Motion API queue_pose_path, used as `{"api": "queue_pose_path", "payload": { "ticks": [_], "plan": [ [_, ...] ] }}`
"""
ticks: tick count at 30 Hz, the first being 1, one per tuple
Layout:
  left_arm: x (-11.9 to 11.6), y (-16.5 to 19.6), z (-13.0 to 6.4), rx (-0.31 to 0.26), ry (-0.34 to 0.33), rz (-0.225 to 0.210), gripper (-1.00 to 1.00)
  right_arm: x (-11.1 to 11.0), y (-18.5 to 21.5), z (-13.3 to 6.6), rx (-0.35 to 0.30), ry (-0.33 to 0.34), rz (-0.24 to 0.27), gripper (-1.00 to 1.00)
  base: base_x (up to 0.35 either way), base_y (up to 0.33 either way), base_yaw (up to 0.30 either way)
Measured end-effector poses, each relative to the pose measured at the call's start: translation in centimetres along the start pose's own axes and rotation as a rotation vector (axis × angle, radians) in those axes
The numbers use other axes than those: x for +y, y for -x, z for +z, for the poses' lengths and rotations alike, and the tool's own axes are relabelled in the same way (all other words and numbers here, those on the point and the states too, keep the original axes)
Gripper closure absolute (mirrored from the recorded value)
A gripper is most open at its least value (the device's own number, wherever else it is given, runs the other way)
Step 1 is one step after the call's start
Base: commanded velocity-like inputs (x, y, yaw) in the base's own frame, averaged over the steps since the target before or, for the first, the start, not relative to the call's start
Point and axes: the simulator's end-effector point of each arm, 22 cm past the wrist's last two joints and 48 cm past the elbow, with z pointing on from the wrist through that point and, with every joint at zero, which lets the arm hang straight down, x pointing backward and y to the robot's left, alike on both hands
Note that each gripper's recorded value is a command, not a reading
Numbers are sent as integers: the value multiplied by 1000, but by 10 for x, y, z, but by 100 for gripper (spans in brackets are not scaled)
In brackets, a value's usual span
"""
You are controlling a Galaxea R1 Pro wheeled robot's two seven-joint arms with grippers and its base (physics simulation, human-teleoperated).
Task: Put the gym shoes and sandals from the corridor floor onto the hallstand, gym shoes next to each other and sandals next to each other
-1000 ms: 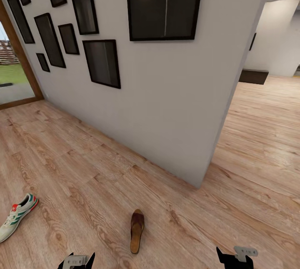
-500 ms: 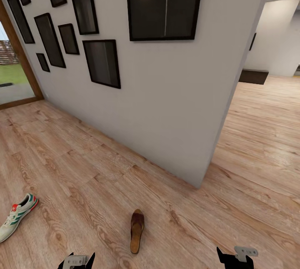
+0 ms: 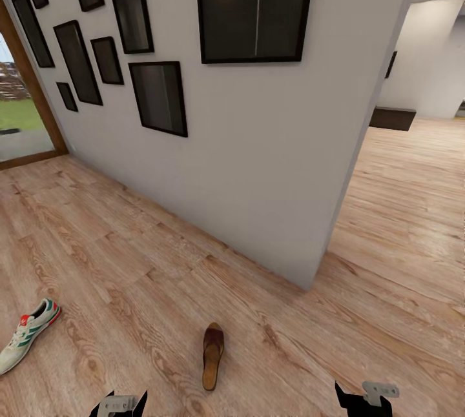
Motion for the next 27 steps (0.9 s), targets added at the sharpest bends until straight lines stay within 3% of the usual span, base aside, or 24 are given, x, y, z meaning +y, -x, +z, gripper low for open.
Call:
{"api": "queue_pose_path", "payload": {
  "ticks": [11, 22, 27],
  "plan": [
    [1, 0, 0, -1, 2, -1, -100, 2, -1, 0, 2, 2, 1, -100, -244, 129, -192],
    [-1, 0, 0, 0, -3, 4, -100, 2, 0, 0, -1, 0, 2, -100, -33, 22, -263],
    [-1, -1, 0, 6, -5, 5, -100, 2, 1, 0, -2, 0, 3, -100, -1, 0, -66]
  ]
}}
